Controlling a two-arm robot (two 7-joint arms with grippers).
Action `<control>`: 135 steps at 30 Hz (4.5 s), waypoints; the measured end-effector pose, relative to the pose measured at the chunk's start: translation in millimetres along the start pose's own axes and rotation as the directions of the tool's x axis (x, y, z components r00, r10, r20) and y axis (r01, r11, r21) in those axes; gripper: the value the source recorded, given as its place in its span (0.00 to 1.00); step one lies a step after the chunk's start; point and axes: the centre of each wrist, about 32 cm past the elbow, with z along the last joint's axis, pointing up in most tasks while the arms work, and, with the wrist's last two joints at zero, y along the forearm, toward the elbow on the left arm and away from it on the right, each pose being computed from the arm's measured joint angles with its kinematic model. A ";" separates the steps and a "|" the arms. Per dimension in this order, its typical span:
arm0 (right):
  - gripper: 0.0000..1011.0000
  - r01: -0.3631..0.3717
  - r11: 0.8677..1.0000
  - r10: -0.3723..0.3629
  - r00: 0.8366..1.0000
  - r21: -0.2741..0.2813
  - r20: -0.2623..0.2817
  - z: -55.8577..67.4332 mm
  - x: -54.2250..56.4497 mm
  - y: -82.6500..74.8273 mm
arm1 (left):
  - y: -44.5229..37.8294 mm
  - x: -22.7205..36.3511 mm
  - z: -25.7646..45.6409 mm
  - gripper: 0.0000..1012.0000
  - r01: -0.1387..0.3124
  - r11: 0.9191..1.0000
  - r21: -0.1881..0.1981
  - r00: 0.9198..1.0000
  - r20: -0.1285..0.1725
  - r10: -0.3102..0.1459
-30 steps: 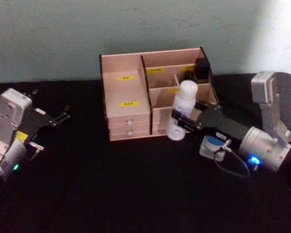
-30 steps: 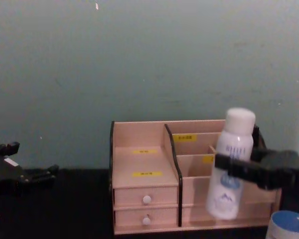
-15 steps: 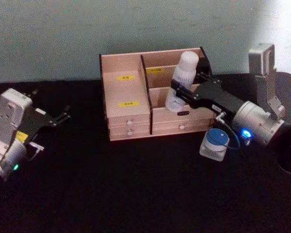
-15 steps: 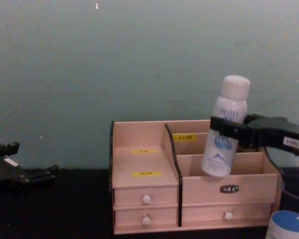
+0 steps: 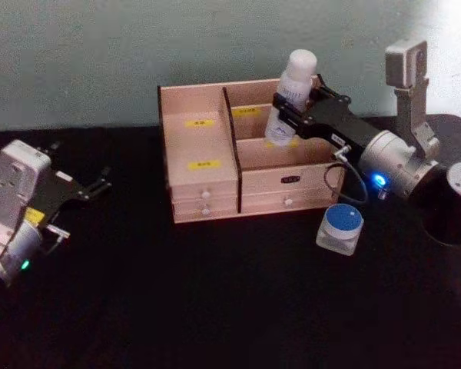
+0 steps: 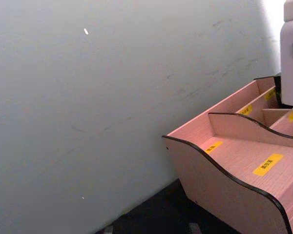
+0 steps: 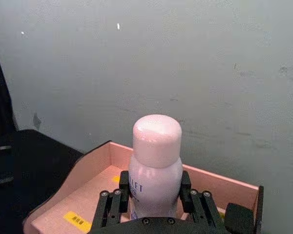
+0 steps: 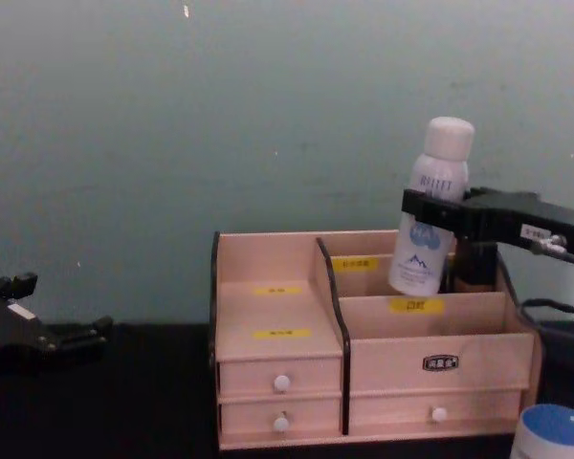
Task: Pick up the facial cleanser and watermelon frost from the table and place them into the tiered storage box.
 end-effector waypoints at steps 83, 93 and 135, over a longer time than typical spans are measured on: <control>0.59 -0.014 0.998 0.011 0.999 -0.067 -0.051 -15.0 20.9 61.6 | 0.0 0.0 0.0 0.99 0.000 1.000 0.000 1.000 0.000 0.000; 0.59 -0.006 0.996 0.002 0.999 -0.085 -0.051 -21.3 21.9 64.1 | 0.0 0.0 0.0 0.99 0.000 1.000 0.000 1.000 0.000 0.000; 0.59 -0.004 0.992 -0.002 0.999 -0.123 -0.048 -30.3 24.0 64.6 | 0.0 0.0 0.0 0.99 0.000 1.000 0.000 1.000 0.000 0.000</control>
